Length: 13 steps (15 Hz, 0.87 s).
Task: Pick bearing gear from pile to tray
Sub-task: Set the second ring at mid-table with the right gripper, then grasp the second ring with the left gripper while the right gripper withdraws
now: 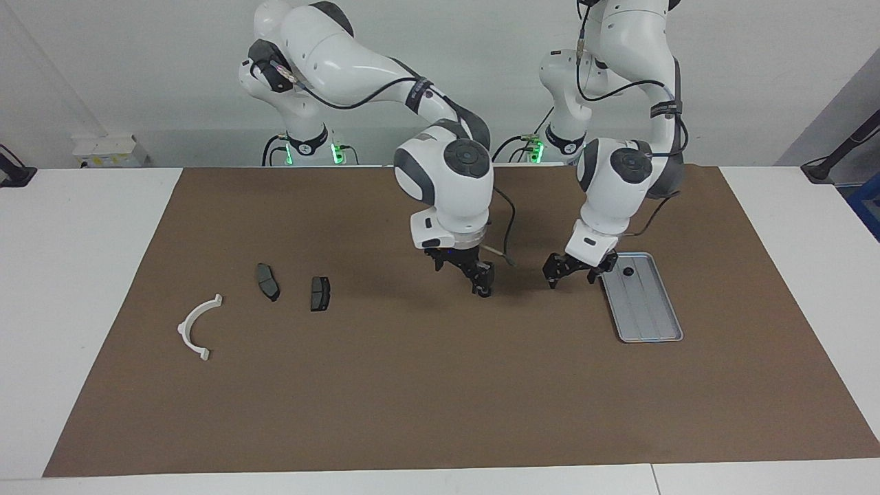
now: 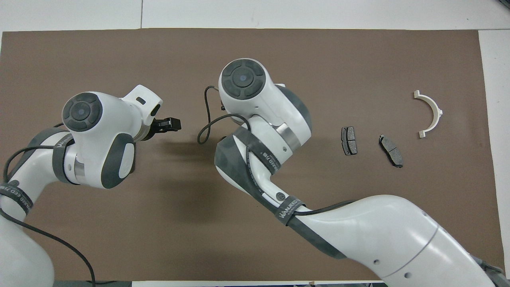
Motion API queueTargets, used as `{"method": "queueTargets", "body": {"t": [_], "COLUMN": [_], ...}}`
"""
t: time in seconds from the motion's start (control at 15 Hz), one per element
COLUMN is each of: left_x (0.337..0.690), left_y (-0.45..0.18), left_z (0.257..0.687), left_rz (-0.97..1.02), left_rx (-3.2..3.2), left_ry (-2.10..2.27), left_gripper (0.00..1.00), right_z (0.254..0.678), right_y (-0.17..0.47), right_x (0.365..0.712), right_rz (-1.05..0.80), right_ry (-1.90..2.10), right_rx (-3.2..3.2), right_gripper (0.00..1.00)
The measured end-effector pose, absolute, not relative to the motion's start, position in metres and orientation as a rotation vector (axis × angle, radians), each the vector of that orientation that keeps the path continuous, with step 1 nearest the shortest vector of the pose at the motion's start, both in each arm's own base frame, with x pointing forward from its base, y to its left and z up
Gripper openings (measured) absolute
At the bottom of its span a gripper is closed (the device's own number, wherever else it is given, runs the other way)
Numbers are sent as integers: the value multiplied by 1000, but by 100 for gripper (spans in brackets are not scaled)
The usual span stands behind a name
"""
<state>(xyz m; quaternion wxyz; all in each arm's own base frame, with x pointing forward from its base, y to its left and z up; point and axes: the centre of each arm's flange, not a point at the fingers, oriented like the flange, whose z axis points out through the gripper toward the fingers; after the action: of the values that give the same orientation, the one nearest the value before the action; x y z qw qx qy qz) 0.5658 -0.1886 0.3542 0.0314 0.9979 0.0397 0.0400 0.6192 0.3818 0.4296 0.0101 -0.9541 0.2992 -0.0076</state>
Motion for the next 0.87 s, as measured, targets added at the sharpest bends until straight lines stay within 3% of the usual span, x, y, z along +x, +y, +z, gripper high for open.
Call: {"method": "queueTargets", "body": {"t": [0.33,0.53,0.74,0.87], "left_x": [561,550,543,543], "left_y": [-283,-333,-345,-342], "left_z": [321,315,311,306], "left_rz": [75,75,53,38], "left_rx": [3081,3075,3084,3093], "left_ry": [212,252,257,262], "left_gripper": [100,100,100,90], "right_z": [502,512,514,517], "right_y": [261,218,171,137], "right_x": [650,659,669,675], "right_rz": [-30,-9,9,9], "right_ry": [564,444,316,208], "right_rx": [-3073,-3089,-3113,-3124], "right_gripper": [100,100,100,100]}}
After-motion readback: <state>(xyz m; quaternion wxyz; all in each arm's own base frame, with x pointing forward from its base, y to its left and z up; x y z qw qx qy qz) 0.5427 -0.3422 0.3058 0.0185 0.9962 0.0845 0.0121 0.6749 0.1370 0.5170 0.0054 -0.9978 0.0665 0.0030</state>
